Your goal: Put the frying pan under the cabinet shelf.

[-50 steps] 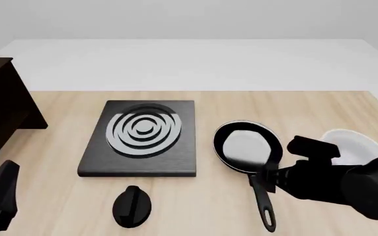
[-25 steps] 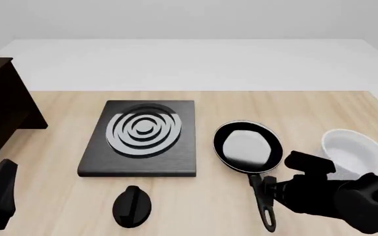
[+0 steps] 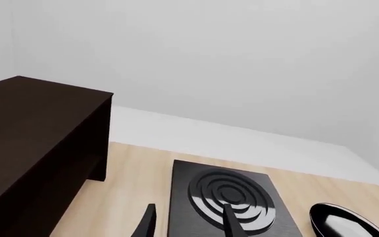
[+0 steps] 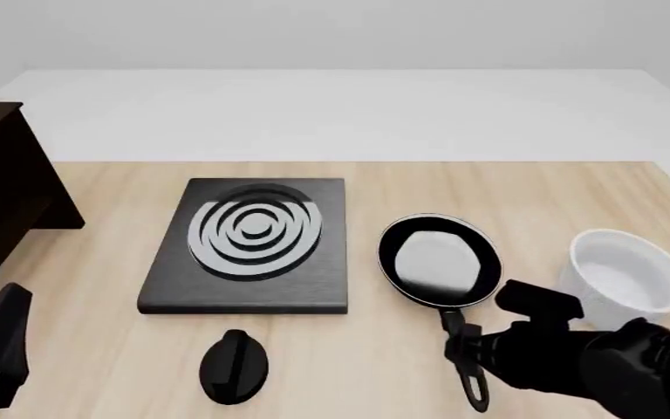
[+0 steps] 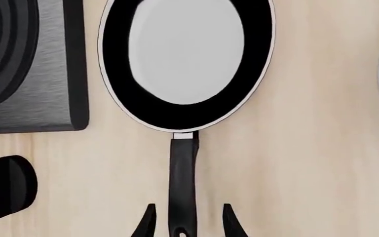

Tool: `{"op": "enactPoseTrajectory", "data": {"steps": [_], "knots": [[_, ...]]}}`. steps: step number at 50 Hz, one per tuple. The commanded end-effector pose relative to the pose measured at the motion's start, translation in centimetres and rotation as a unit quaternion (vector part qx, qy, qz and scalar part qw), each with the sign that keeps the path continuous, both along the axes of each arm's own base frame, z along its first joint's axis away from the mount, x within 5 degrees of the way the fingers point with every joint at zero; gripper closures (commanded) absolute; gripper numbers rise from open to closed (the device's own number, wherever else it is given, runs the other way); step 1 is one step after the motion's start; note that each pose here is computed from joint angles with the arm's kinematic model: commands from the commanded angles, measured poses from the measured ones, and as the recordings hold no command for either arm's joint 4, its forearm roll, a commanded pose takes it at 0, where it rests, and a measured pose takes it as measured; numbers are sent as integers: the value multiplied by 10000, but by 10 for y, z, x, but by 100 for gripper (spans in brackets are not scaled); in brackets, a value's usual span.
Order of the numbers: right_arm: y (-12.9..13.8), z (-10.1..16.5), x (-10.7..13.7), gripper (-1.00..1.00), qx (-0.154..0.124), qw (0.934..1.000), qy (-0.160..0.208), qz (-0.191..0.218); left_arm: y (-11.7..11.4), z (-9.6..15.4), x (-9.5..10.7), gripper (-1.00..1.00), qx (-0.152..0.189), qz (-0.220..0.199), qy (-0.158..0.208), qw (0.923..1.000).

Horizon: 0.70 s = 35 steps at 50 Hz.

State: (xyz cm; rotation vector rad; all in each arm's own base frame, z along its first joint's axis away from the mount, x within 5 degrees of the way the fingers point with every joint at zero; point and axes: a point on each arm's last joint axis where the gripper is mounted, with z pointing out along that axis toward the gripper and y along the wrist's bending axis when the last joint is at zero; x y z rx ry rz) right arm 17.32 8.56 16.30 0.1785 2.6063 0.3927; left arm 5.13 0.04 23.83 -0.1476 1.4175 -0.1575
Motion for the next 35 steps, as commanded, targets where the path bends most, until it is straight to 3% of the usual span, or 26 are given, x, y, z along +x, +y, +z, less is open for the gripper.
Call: {"op": "enactPoseTrajectory", "data": {"steps": [1, 35], "knots": [[3, -4, 1, -100, 12, 10000, 29, 32, 0, -1, 0, -100, 0, -5, 2, 10000], [13, -23, -2, -100, 84, 9998, 134, 101, 0, -1, 0, -100, -20, -2, 3, 10000]]}}
